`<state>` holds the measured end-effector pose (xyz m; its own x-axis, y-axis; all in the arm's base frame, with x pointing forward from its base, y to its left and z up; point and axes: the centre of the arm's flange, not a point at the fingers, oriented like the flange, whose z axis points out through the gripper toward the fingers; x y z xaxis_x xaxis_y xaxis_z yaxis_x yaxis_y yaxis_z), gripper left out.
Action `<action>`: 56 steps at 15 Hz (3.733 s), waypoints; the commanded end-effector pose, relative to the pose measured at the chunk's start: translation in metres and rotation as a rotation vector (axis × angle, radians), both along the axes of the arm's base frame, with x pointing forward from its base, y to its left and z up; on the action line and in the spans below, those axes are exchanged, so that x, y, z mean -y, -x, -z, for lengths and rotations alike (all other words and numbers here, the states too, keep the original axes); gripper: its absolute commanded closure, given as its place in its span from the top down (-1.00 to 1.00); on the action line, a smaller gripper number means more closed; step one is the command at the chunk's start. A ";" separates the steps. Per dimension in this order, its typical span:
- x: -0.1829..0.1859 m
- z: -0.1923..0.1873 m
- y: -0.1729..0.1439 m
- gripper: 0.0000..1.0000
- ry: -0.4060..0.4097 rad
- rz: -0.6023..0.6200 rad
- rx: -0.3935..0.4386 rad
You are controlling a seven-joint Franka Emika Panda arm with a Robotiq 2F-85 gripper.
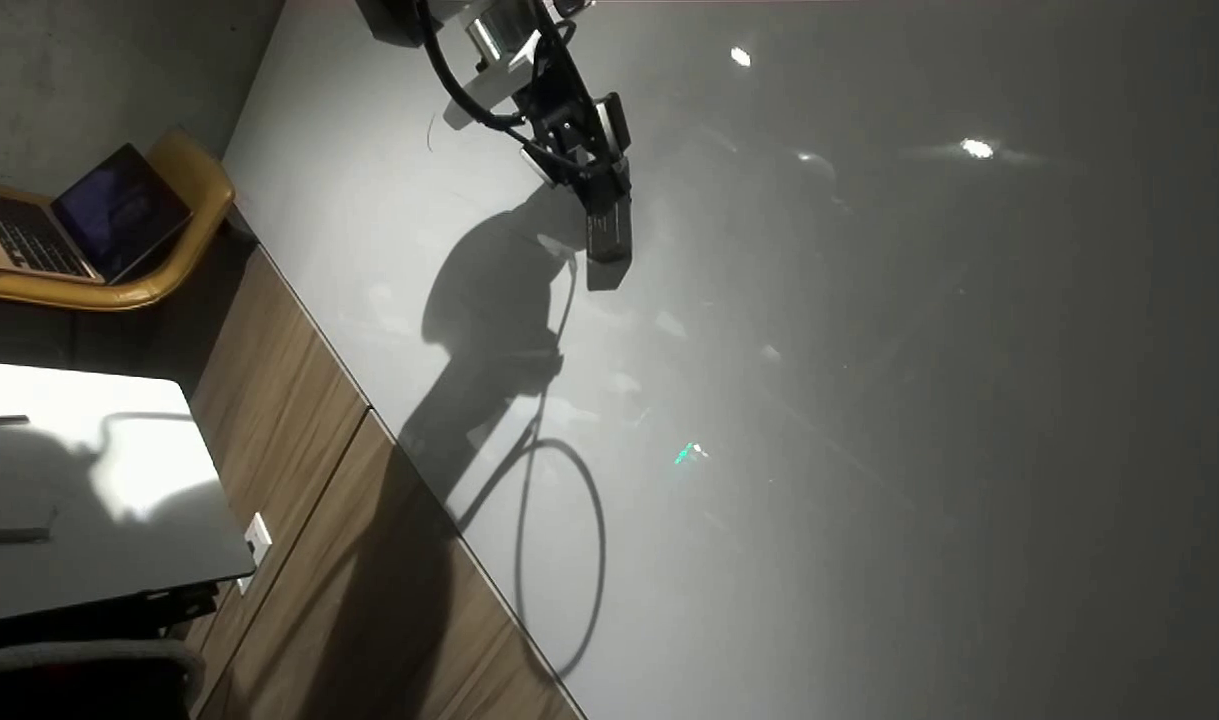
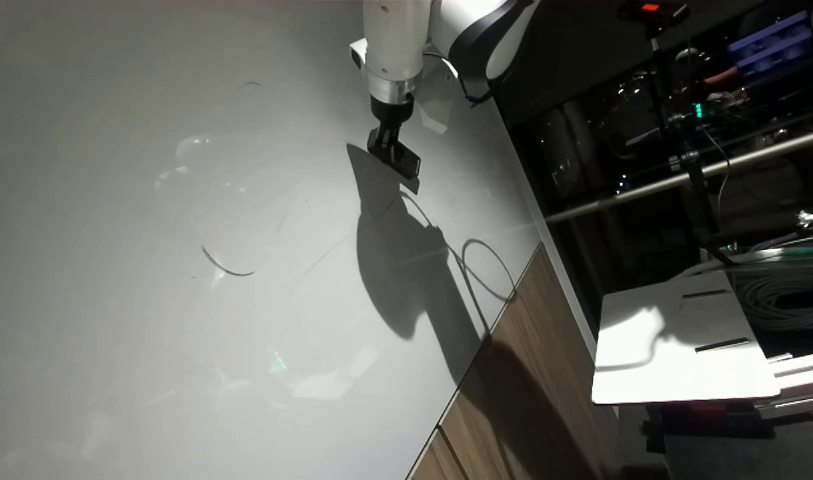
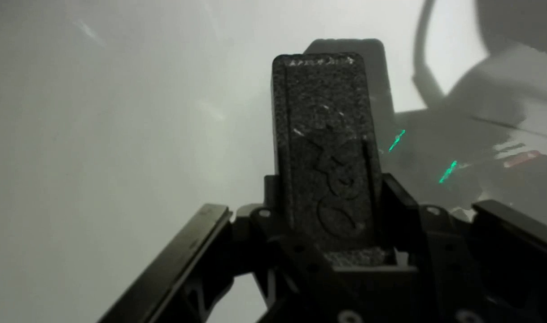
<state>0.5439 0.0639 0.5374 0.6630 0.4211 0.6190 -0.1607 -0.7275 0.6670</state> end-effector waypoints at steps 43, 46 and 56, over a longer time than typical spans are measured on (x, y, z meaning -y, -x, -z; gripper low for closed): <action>-0.389 0.040 -0.043 -0.42 -0.472 -0.265 0.080; -0.420 0.026 -0.044 -0.42 -0.461 -0.309 0.083; -0.336 -0.004 -0.028 -0.42 -0.341 -0.255 0.050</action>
